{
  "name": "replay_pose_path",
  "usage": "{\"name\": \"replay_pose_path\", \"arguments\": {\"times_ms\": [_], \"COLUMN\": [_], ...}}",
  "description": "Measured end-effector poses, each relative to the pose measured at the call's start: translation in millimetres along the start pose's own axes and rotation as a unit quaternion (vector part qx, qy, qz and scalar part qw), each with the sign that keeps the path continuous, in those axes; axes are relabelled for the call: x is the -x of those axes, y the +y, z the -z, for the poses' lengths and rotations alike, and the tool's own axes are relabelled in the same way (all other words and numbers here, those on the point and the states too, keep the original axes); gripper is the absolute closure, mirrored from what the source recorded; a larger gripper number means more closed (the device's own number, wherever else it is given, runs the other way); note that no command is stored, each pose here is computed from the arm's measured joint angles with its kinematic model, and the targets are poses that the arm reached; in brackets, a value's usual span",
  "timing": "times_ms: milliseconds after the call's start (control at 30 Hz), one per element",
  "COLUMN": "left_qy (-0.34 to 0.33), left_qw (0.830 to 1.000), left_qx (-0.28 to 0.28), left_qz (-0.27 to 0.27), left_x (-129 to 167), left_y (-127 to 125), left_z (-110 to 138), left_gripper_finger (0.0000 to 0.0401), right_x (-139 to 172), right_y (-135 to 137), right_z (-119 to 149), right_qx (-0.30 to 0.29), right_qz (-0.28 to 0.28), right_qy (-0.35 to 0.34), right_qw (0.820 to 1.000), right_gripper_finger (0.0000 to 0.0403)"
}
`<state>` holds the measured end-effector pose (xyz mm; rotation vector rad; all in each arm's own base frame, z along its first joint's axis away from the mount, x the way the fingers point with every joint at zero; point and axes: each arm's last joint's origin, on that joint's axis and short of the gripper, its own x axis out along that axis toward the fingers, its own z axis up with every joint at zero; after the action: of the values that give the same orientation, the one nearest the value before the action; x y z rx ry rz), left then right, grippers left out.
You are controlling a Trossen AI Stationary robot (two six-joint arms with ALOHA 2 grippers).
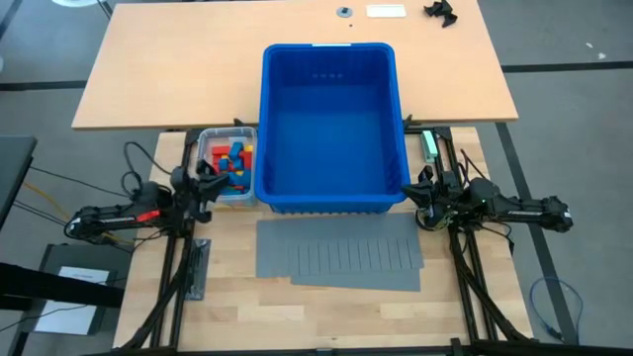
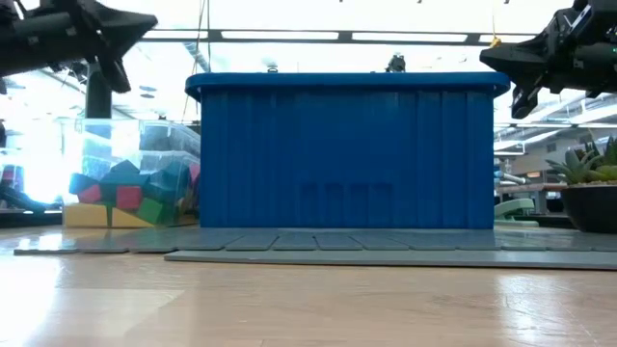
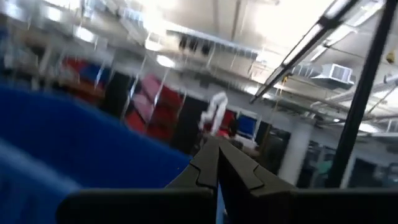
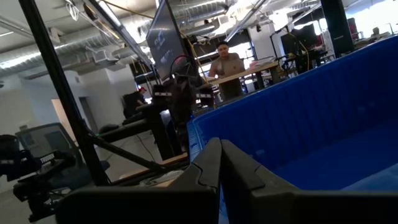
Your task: Sort Items/Unsort Items
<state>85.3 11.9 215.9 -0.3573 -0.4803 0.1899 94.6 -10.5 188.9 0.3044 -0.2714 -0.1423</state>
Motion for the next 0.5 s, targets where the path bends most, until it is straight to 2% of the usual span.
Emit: {"name": "replay_pose_path", "arguments": {"times_ms": [133,233,367,500], "left_qy": [0.008,-0.007,0.007,0.056], "left_qw": [0.998,0.998,0.997,0.992], "left_qx": [0.036,0.02,-0.038,-0.114], "left_qz": [-0.045,-0.066,-0.063,-0.02], "left_x": [0.2,0.3,0.3,0.0], "left_y": [3.8,4.7,4.6,2.6], "left_z": [3.8,2.0,3.1,7.7], "left_gripper_finger": [0.0382,0.0382,0.0382,0.0382], "right_x": [0.0,0.0,0.0,0.0], "right_y": [0.0,0.0,0.0,0.0], "right_z": [0.0,-0.1,-0.1,-0.1], "right_qx": [0.0,0.0,0.0,0.0], "right_qz": [0.0,0.0,0.0,0.0], "right_qy": [0.0,0.0,0.0,0.0], "right_qw": [1.0,1.0,1.0,1.0], "right_gripper_finger": [0.0394,0.0394,0.0394,0.0394]}}
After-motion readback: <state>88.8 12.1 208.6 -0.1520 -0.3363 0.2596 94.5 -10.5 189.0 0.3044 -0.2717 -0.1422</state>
